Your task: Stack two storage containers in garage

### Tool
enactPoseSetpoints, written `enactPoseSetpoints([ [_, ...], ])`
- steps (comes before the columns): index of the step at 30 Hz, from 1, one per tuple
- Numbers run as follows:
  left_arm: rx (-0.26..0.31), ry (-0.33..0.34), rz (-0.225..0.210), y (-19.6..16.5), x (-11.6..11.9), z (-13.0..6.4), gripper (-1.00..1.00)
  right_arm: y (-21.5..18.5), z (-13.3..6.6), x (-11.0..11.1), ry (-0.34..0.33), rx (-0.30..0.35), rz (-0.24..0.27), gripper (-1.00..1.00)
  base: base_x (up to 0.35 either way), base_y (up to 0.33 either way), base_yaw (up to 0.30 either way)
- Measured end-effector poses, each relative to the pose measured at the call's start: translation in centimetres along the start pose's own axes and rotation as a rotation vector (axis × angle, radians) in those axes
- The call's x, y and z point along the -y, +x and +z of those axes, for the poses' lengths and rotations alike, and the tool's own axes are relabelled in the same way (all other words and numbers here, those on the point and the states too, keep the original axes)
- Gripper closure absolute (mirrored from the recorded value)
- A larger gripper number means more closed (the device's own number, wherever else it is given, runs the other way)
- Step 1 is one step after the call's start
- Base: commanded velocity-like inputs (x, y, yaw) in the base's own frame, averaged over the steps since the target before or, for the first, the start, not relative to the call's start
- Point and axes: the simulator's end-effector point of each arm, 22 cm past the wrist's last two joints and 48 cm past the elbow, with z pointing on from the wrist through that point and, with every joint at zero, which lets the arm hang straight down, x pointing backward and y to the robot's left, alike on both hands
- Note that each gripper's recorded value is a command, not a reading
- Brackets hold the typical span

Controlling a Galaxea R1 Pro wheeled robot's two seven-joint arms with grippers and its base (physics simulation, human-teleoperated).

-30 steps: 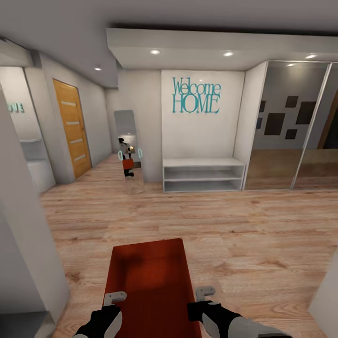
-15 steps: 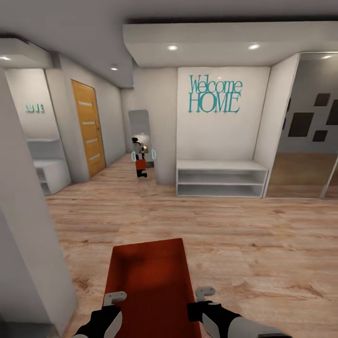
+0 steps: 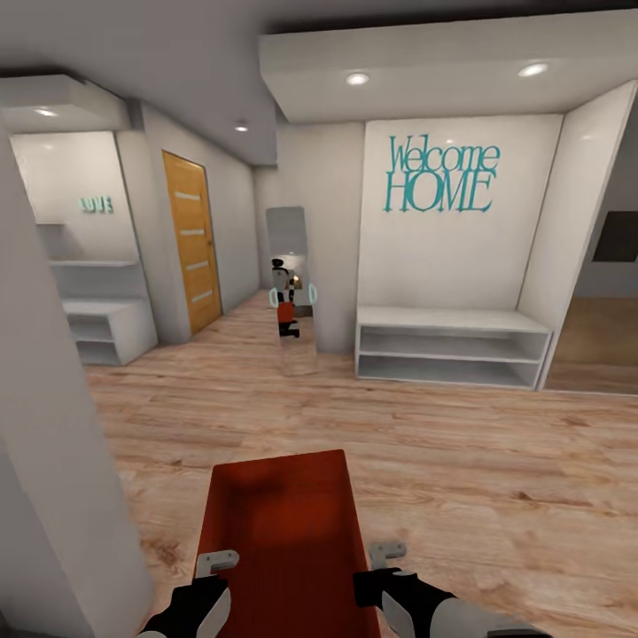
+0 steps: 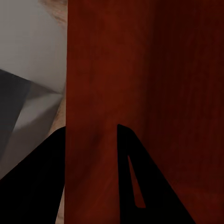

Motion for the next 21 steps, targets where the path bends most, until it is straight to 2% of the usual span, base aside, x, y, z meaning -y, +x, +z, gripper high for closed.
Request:
enactPoseSetpoints([
  [21,0.000,0.000,0.000,0.00,0.00,0.00,1.00,0.00,0.00,0.00,0.000,0.000,0.000,1.00,0.343,0.000,0.000],
])
